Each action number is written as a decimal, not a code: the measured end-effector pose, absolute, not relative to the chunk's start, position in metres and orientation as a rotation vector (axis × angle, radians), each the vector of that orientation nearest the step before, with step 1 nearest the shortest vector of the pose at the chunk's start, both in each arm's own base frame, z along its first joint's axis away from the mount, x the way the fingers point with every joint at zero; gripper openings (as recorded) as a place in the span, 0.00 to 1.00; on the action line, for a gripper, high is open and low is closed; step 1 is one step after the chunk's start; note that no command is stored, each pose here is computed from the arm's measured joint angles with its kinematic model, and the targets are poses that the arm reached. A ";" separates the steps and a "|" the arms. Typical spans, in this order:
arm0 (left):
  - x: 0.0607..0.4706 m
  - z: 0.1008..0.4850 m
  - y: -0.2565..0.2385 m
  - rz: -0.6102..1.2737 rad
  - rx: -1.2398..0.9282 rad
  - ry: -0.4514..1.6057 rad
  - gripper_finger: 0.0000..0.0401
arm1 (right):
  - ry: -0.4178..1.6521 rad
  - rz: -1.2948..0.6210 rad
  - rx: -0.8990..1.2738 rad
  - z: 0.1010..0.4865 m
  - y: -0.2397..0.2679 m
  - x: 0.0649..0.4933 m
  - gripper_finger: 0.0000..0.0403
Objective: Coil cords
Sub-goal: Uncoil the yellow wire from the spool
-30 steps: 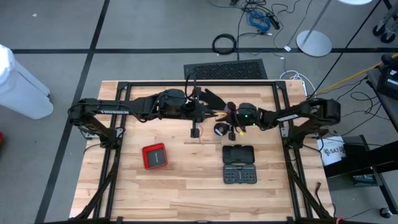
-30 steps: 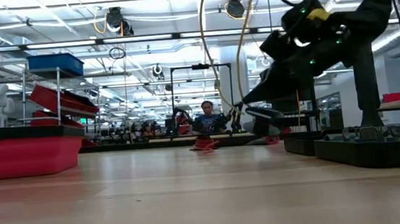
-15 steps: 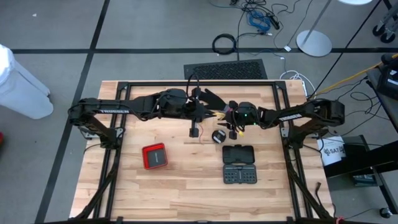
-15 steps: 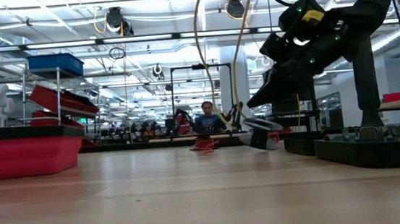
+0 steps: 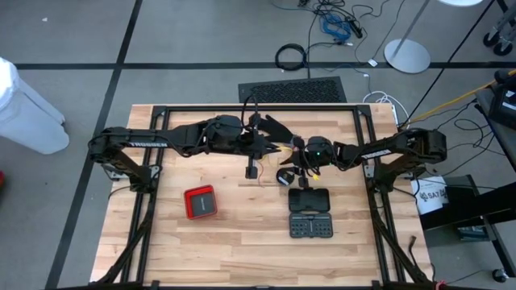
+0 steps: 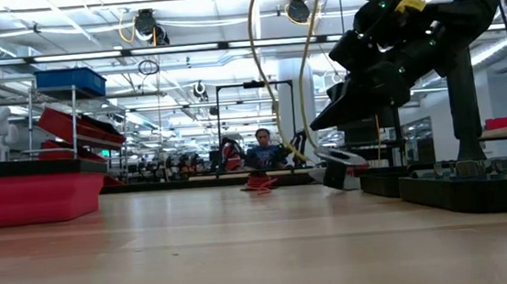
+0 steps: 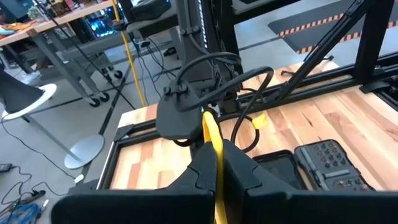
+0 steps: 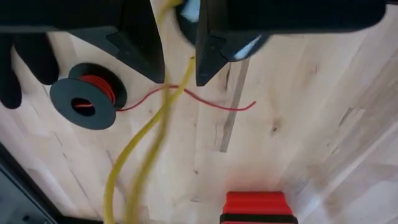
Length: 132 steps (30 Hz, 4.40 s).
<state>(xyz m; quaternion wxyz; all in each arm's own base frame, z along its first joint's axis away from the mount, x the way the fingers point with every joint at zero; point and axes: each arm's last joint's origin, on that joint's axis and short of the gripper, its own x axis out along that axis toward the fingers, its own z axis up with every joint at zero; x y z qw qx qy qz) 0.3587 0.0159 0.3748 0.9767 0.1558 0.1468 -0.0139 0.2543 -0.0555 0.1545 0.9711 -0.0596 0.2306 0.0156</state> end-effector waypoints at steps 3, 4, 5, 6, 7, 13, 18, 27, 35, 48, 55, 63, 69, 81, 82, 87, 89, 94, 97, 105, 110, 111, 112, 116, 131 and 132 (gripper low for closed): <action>0.359 0.375 0.016 -0.027 0.314 0.291 0.02 | 0.467 0.032 -0.119 0.154 -0.055 0.254 0.20; 0.359 0.375 0.016 -0.027 0.314 0.290 0.02 | 0.466 0.032 -0.119 0.154 -0.055 0.254 0.20; 0.359 0.375 0.016 -0.027 0.314 0.289 0.02 | 0.466 0.032 -0.119 0.154 -0.055 0.254 0.20; 0.359 0.375 0.016 -0.027 0.314 0.289 0.02 | 0.465 0.032 -0.119 0.154 -0.055 0.254 0.20; 0.359 0.375 0.016 -0.027 0.314 0.288 0.02 | 0.462 0.030 -0.121 0.155 -0.055 0.254 0.20; 0.359 0.376 0.016 -0.029 0.310 0.279 0.02 | 0.444 -0.055 -0.164 0.157 -0.058 0.256 0.20; 0.360 0.377 0.015 -0.047 0.306 0.264 0.02 | 0.418 -0.047 -0.177 0.160 -0.057 0.257 0.20; 0.361 0.383 0.013 -0.095 0.303 0.199 0.02 | 0.395 0.018 -0.166 0.161 -0.053 0.270 0.12; 0.359 0.375 0.013 -0.075 0.302 0.283 0.02 | 0.431 -0.037 -0.197 0.156 -0.053 0.278 0.01; 0.352 0.365 0.023 0.060 0.350 0.444 0.02 | 0.469 0.013 -0.187 0.154 -0.048 0.275 0.02; 0.344 0.369 0.023 0.061 0.348 0.457 0.02 | 0.550 -0.023 -0.183 0.149 -0.052 0.270 0.17; 0.343 0.369 0.023 0.063 0.346 0.473 0.02 | 0.559 -0.030 -0.173 0.154 -0.054 0.266 0.20; 0.343 0.370 0.022 0.065 0.346 0.457 0.02 | 0.554 -0.023 -0.175 0.154 -0.054 0.267 0.20; 0.345 0.373 0.013 0.038 0.351 0.414 0.02 | 0.467 -0.036 -0.194 0.161 -0.054 0.271 0.22; 0.346 0.374 0.012 0.037 0.351 0.409 0.02 | 0.467 -0.036 -0.193 0.161 -0.054 0.271 0.22; 0.346 0.375 0.011 0.035 0.352 0.398 0.02 | 0.467 -0.037 -0.186 0.161 -0.054 0.271 0.22; 0.346 0.375 0.010 0.035 0.352 0.395 0.02 | 0.468 -0.037 -0.186 0.161 -0.054 0.271 0.22; 0.347 0.376 0.007 0.028 0.354 0.381 0.02 | 0.466 -0.038 -0.185 0.161 -0.054 0.271 0.22; 0.348 0.377 0.005 0.025 0.355 0.363 0.02 | 0.459 -0.040 -0.186 0.162 -0.055 0.271 0.21; 0.348 0.379 0.004 0.019 0.354 0.345 0.02 | 0.450 -0.042 -0.187 0.163 -0.055 0.271 0.20; 0.348 0.379 0.004 0.013 0.353 0.344 0.02 | 0.447 -0.057 -0.192 0.163 -0.055 0.272 0.13; 0.348 0.379 0.004 0.011 0.353 0.344 0.02 | 0.449 -0.066 -0.197 0.163 -0.055 0.272 0.10; 0.348 0.379 0.004 0.011 0.353 0.344 0.02 | 0.450 -0.073 -0.204 0.163 -0.056 0.272 0.06; 0.348 0.379 0.004 0.011 0.353 0.342 0.02 | 0.434 -0.075 -0.213 0.165 -0.056 0.272 0.02; 0.335 0.353 0.033 0.183 0.301 0.644 0.43 | 0.227 -0.087 -0.261 0.199 -0.050 0.269 0.00; 0.334 0.348 0.038 0.198 0.280 0.656 0.46 | 0.208 -0.093 -0.270 0.205 -0.049 0.267 0.00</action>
